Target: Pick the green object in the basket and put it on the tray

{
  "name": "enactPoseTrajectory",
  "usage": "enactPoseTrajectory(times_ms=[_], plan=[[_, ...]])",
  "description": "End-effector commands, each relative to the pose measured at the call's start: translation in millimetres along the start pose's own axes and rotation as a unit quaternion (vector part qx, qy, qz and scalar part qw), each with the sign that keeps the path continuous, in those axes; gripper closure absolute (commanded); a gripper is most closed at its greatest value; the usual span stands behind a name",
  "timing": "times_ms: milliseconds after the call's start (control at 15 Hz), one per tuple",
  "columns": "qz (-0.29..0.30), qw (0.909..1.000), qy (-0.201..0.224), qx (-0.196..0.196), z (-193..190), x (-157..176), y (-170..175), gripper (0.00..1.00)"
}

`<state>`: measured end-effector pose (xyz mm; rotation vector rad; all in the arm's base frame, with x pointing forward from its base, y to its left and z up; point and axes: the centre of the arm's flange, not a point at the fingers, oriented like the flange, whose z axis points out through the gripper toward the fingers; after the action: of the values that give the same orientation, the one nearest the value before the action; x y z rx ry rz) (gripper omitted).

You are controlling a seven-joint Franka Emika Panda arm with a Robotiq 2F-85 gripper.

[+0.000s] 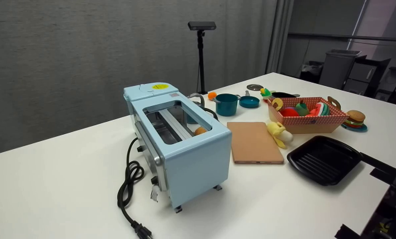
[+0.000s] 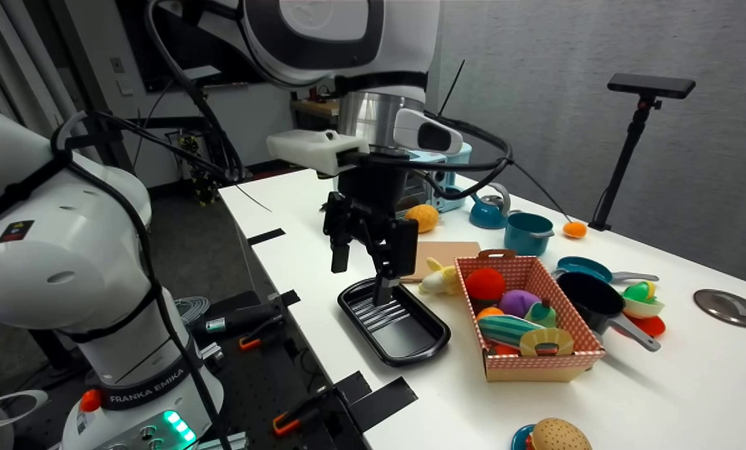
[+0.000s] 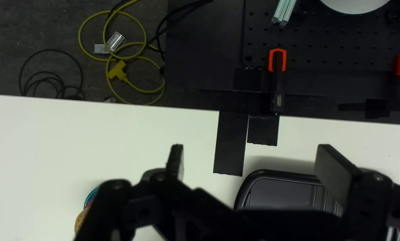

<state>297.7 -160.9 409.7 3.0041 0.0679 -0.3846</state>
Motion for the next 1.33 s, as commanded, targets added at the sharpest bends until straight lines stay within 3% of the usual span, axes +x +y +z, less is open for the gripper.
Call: enactPoseTrajectory(times_ms=[0,1267], plan=[[0.000,1.0000,0.000,0.000,0.0,0.0,0.0,0.00],[0.015,0.9996,-0.002,-0.022,-0.2,-0.2,1.9,0.00]])
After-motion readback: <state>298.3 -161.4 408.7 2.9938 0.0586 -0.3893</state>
